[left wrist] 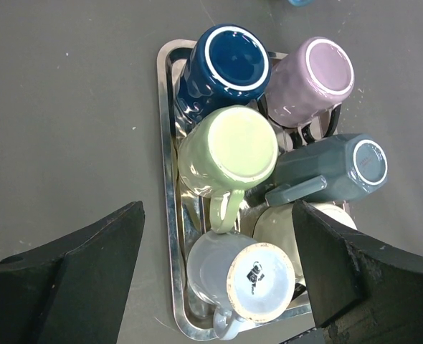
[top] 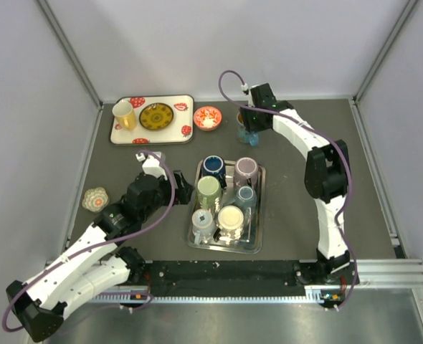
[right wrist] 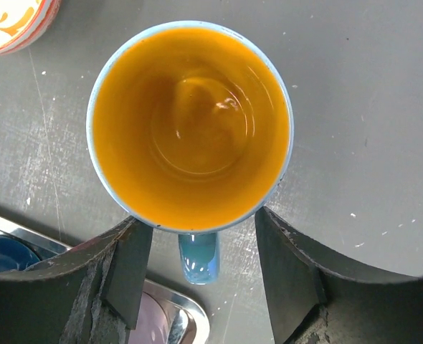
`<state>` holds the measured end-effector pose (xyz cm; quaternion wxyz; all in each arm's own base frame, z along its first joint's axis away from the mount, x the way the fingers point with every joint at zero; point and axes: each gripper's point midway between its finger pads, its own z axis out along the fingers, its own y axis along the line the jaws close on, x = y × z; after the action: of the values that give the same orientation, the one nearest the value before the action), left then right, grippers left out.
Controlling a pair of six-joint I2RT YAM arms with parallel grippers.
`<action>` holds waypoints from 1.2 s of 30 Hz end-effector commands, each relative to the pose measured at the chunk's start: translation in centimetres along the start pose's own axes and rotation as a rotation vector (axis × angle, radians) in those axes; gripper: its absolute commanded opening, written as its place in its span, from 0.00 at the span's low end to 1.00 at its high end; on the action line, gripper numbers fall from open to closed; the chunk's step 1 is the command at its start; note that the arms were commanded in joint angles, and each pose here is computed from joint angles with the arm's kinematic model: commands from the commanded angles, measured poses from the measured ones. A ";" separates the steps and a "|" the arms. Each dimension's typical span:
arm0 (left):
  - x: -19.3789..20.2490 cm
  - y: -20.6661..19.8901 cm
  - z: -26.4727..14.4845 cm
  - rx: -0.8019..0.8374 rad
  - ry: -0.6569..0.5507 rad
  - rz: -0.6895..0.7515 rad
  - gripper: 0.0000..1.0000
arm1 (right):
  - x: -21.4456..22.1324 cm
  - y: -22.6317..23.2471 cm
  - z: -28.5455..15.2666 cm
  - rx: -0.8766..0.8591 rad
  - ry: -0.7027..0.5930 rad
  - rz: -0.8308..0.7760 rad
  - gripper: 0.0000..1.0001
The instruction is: Turn the mug right side up
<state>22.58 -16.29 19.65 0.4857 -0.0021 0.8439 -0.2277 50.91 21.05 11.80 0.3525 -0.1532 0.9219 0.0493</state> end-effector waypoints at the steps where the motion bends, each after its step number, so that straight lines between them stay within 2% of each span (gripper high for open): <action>1: -0.3 -0.5 0.3 0.022 -0.015 -0.016 0.89 | -1.1 -0.2 0.8 0.026 -0.022 -0.027 0.58; 7: -0.2 -0.2 0.1 0.012 -0.014 -0.013 0.88 | -0.6 -0.5 2.1 0.045 0.000 -0.030 0.53; 11: -0.1 0.0 0.0 0.007 -0.017 -0.010 0.88 | -0.8 -0.8 2.2 0.063 -0.005 -0.028 0.36; 13: 0.1 0.0 0.1 0.009 -0.009 -0.015 0.88 | -1.1 -1.1 2.0 0.082 -0.011 -0.016 0.35; 16: 0.3 -0.2 0.2 0.019 -0.006 -0.022 0.88 | -1.7 -1.6 1.4 0.108 -0.028 -0.004 0.47; 17: 0.3 -0.2 0.2 0.022 -0.004 -0.022 0.88 | -1.8 -1.7 1.2 0.114 -0.031 -0.003 0.54; 20: 0.3 -0.3 0.2 0.024 -0.004 -0.027 0.88 | -2.6 -1.7 0.4 0.111 -0.053 0.000 0.60; 24: 0.4 -0.3 0.2 0.029 0.000 -0.031 0.87 | -3.3 -1.5 -0.3 0.097 -0.073 0.000 0.60; 27: 0.6 -0.4 0.2 0.033 0.007 -0.033 0.87 | -3.3 -1.4 -0.3 0.092 -0.073 -0.001 0.53; 28: 0.5 -0.4 0.1 0.035 0.002 -0.037 0.87 | -3.2 -1.3 -0.3 0.089 -0.070 -0.003 0.42; 30: 0.7 -0.2 0.1 0.029 0.006 -0.035 0.87 | -3.2 -1.5 -0.2 0.091 -0.069 -0.004 0.32; 31: 0.6 -0.2 0.0 0.029 0.000 -0.036 0.87 | -3.0 -1.4 -0.1 0.092 -0.065 -0.004 0.22; 33: 0.6 0.0 -0.1 0.022 -0.004 -0.034 0.87 | -3.2 -1.4 -0.2 0.090 -0.070 0.001 0.17; 35: 0.6 0.0 -0.2 0.025 -0.005 -0.035 0.87 | -3.5 -1.8 -0.5 0.111 -0.080 0.015 0.01; 36: 0.6 -0.1 -0.2 0.026 -0.005 -0.036 0.86 | -3.7 -2.0 -0.7 0.126 -0.087 0.027 0.00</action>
<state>21.95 -16.42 18.45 0.4708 -0.0050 0.8498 -0.2368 51.99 19.78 9.34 0.3349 -0.1450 0.9310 0.0011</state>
